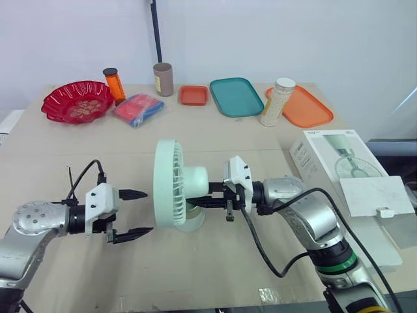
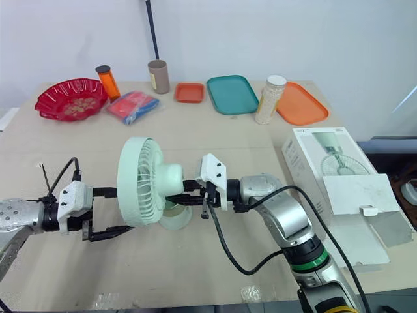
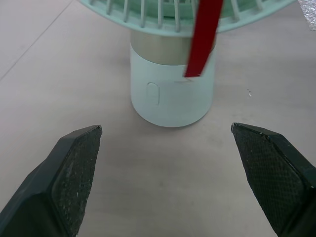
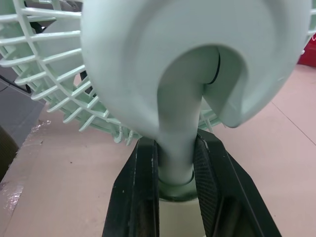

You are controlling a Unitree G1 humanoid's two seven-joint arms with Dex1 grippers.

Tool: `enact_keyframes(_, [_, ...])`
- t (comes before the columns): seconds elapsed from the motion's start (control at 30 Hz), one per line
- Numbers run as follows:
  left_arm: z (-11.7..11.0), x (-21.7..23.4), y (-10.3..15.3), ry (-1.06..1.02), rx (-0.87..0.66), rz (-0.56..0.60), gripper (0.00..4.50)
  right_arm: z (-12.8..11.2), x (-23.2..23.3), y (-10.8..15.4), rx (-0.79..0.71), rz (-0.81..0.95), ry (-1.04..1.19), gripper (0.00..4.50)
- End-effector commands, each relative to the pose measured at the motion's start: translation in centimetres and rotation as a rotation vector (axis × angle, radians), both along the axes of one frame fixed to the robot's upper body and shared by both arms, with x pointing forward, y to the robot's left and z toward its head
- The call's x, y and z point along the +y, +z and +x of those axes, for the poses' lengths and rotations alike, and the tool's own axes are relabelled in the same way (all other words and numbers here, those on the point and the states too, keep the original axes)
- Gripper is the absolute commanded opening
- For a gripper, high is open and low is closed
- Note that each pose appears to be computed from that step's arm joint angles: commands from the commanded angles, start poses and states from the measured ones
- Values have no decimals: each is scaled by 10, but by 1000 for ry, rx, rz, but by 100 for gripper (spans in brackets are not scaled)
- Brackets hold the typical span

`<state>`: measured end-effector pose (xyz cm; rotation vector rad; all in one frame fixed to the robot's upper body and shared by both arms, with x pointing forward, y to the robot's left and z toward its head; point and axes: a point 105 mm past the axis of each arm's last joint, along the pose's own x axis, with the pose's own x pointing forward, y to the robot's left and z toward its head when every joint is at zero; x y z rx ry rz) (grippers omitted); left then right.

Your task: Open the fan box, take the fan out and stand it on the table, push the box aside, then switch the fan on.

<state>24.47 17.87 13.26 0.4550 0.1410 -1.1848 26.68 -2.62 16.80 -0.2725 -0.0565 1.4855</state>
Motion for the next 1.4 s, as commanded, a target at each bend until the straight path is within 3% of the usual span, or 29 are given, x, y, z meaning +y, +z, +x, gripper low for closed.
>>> enact_keyframes(0.03, [1, -5, 0, -14, -1, -24, 447, -3, 2, 9, -50, 24, 26, 40])
enact_keyframes(0.1, [3, -5, -3, -1, 11, -36, 447, -3, 2, 8, -49, 23, 25, 40])
enact_keyframes(0.13, [5, -5, -4, 4, 17, -47, 423, -3, 2, 7, -45, 21, 25, 40])
enact_keyframes(0.27, [9, -7, -6, 5, 15, -47, 312, -2, 0, 5, -35, 16, 20, 40])
enact_keyframes(0.43, [11, -6, -8, 13, 7, -35, 137, 1, -1, 4, -26, 15, 13, 40])
enact_keyframes(0.7, [18, -11, -10, 1, 5, -45, 137, 6, -5, 1, -17, -4, 8, 40])
enact_keyframes(0.87, [24, -15, -9, 6, -10, -64, 5, 7, -6, 1, -13, -6, 5, 40])
enact_keyframes(1.4, [30, -29, -12, 0, -26, -82, 1, 8, -9, -2, -10, -33, 8, 40])
